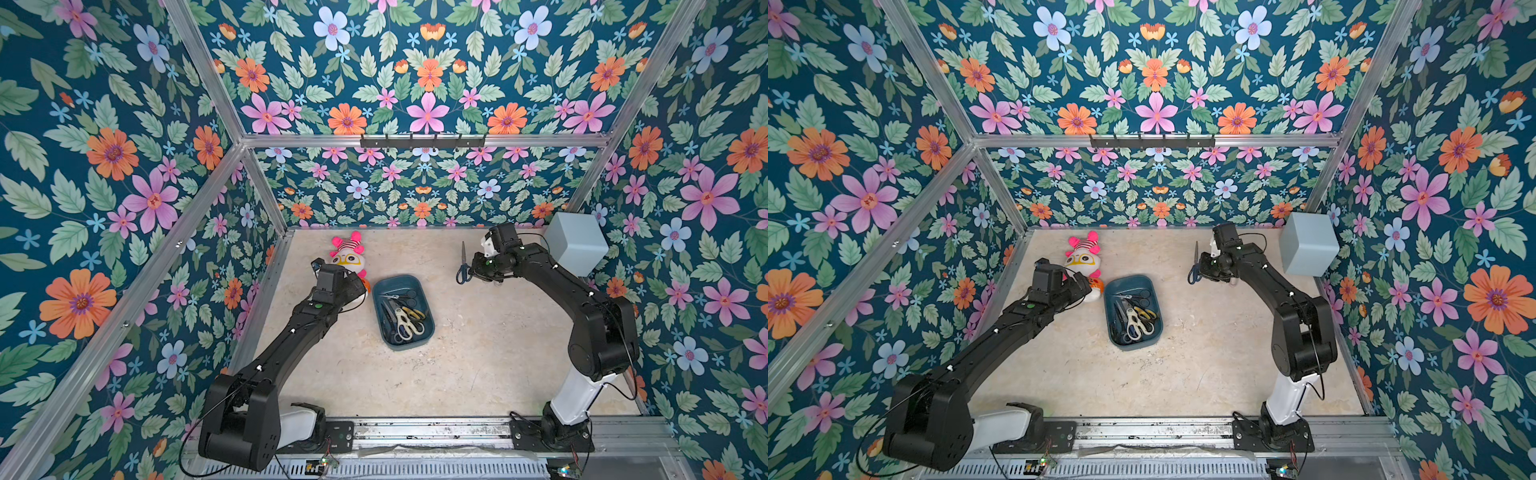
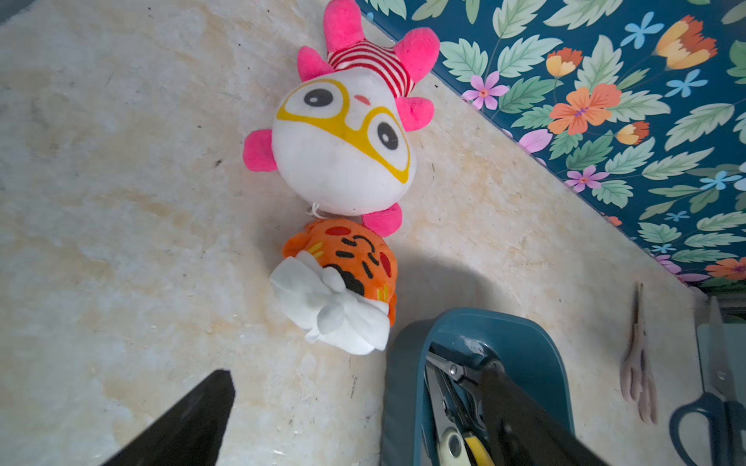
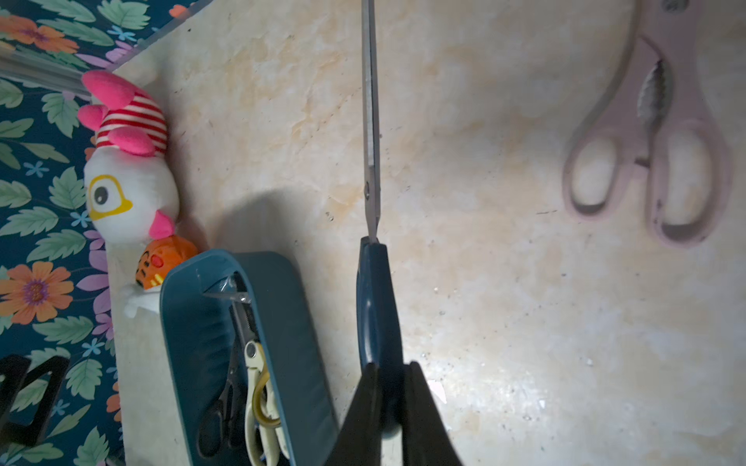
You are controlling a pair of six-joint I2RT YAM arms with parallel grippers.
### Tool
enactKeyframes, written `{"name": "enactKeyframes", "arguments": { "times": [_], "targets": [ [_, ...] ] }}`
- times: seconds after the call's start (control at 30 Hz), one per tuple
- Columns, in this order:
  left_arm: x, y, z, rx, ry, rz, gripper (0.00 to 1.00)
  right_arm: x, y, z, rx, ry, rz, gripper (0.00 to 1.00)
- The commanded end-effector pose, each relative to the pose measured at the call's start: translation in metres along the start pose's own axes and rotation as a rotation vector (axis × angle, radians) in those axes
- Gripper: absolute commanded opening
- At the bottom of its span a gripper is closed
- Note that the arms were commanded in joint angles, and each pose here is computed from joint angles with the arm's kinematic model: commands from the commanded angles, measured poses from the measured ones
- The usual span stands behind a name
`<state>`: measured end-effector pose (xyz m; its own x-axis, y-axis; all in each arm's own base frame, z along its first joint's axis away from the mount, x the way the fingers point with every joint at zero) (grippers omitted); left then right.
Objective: Take the scissors out of the storage box
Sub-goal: Place the scissors at the center of the board.
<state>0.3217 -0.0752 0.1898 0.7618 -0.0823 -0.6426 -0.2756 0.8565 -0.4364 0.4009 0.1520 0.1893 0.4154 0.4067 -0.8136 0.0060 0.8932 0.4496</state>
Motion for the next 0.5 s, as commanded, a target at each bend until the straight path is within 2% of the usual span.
{"name": "enactKeyframes", "arguments": {
  "times": [0.0, 0.27, 0.47],
  "targets": [
    [0.001, -0.007, 0.001, 0.016, 0.018, -0.045, 0.99, 0.007, -0.007, 0.014, -0.026, -0.023, 0.018, 0.03],
    [0.0, -0.002, -0.006, 0.015, 0.034, -0.042, 0.99, 0.042, -0.03, 0.038, 0.007, 0.008, 0.004, 0.03],
    [-0.004, 0.003, -0.01, 0.014, 0.033, -0.032, 0.99, 0.071, -0.038, 0.042, 0.018, 0.061, -0.004, 0.03]
  ]
}}
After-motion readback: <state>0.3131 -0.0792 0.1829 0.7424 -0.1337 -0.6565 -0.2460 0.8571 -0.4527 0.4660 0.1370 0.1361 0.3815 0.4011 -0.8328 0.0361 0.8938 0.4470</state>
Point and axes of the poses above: each gripper's point midway between its finger pads, its own x axis out along the fingers, its own y axis along the line the jaws close on, z = x × y, the point moved 6 cm from there along -x, back along the fingers, and after that the axes turned 1 degree about -x, right-handed, at the moved point
